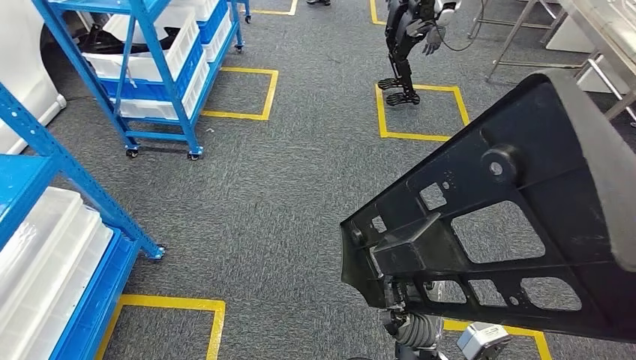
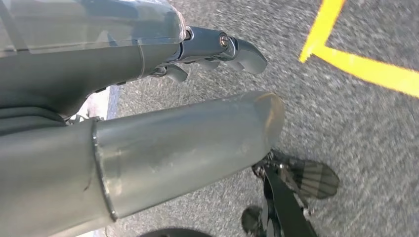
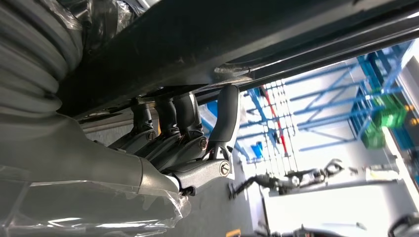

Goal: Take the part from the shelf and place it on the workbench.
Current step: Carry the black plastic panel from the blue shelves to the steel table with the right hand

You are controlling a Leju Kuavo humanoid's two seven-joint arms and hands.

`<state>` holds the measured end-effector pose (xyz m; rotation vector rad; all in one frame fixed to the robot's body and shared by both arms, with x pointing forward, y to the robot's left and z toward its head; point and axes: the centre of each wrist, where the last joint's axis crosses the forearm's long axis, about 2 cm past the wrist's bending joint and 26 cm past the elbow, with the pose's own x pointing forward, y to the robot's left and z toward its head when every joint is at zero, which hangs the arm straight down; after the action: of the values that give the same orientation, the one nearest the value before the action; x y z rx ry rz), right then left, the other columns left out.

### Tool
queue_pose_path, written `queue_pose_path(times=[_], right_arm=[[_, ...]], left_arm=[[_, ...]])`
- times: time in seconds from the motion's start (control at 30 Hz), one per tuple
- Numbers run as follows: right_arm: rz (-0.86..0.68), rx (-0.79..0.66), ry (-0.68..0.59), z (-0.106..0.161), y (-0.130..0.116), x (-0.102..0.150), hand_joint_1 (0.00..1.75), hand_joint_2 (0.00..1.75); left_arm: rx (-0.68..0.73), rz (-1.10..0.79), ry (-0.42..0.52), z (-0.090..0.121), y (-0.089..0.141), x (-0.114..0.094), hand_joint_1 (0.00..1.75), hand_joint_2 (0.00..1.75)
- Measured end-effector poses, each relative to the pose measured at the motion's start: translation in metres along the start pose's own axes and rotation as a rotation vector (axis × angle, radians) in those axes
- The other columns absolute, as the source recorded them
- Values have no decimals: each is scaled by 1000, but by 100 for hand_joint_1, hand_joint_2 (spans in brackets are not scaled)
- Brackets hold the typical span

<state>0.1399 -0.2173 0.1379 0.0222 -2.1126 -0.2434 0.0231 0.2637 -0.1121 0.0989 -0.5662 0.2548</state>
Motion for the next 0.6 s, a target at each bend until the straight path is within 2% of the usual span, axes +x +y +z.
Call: queue_pose_path(times=[0.6], right_arm=[[-16, 0, -10, 1, -5, 4, 175, 175]], left_arm=[[-12, -9, -11, 0, -5, 0, 0, 0]])
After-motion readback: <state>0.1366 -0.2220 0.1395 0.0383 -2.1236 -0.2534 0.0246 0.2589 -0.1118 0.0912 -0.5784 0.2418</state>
